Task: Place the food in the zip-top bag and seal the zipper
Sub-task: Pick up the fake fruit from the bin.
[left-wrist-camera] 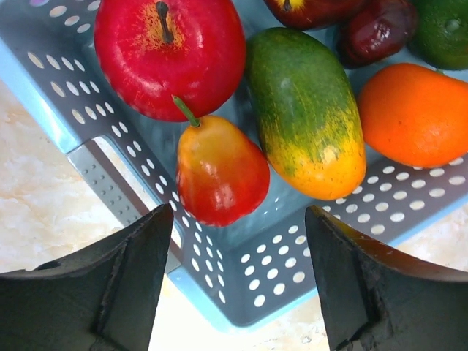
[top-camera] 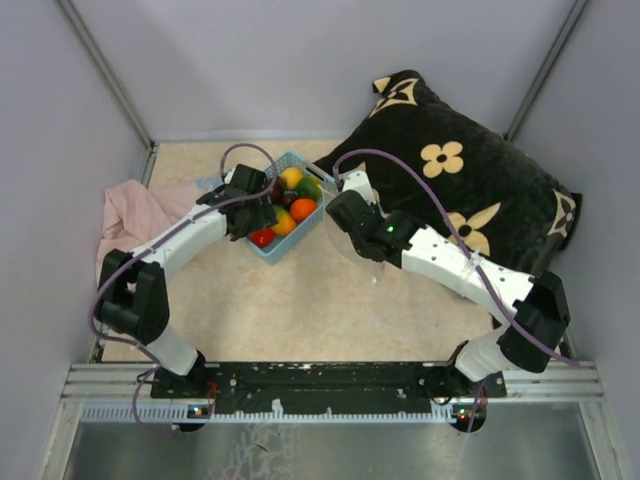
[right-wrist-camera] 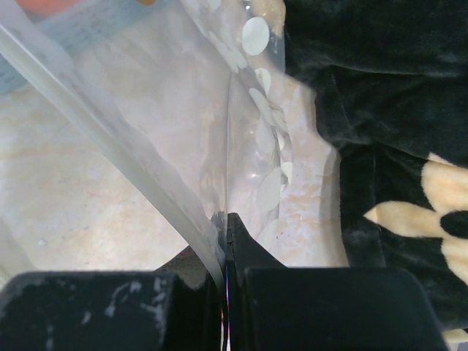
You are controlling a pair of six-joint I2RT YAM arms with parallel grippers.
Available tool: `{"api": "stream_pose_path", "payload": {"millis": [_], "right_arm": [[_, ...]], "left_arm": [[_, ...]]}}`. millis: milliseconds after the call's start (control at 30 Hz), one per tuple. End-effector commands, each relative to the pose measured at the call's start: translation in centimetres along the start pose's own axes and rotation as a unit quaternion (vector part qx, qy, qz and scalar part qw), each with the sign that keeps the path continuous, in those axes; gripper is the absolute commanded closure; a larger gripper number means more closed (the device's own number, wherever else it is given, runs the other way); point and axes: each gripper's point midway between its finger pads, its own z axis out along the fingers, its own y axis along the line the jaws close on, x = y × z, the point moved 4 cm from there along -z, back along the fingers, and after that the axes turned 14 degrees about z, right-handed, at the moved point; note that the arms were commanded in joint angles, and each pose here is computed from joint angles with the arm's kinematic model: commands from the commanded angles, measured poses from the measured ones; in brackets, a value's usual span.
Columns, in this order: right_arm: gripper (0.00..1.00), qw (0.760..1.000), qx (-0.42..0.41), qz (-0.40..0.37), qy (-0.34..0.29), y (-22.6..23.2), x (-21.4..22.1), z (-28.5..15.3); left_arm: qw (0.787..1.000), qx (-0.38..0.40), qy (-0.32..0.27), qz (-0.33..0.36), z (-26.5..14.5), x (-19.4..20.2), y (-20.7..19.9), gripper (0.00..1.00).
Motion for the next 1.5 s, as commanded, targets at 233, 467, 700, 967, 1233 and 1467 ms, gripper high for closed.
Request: {"api": "stream_pose_path", "payload": {"millis": [233,467,700,967,1233,1467], "right_arm": [[1.0,0.999,-0.021,0.026,-0.021,0.9,-1.7,-0.3],[1.0,0.999,-0.022,0.027,-0.021,0.9,-1.5,-0.3],[1.0,0.999,-0.026,0.025,-0.016,1.0,-1.2,-0.1],[1.0,0.999,-0.035,0.026,-0.013,1.5,-1.1,0.1],[1.0,0.999,-0.035,0.03,-0.016,1.4,-1.4,-0.1],[1.0,0.998,-0.035,0.036,-0.023,1.2,-2.0,-0.7]], "left_arm": [[0.999,-0.047,0.019,-0.019,2.6,-0.4,0.0,0.28],[0.996,-0.076,0.043,-0.01,4.2,1.0,0.9,0.23],[0.995,-0.076,0.065,-0.008,4.7,3.1,1.8,0.27],[0.992,-0.086,0.09,0.012,5.2,4.9,2.5,0.29],[0.993,-0.069,0.099,0.014,5.0,5.3,2.2,0.37],[0.996,-0.049,0.071,0.003,2.8,4.2,2.2,0.57]]}}
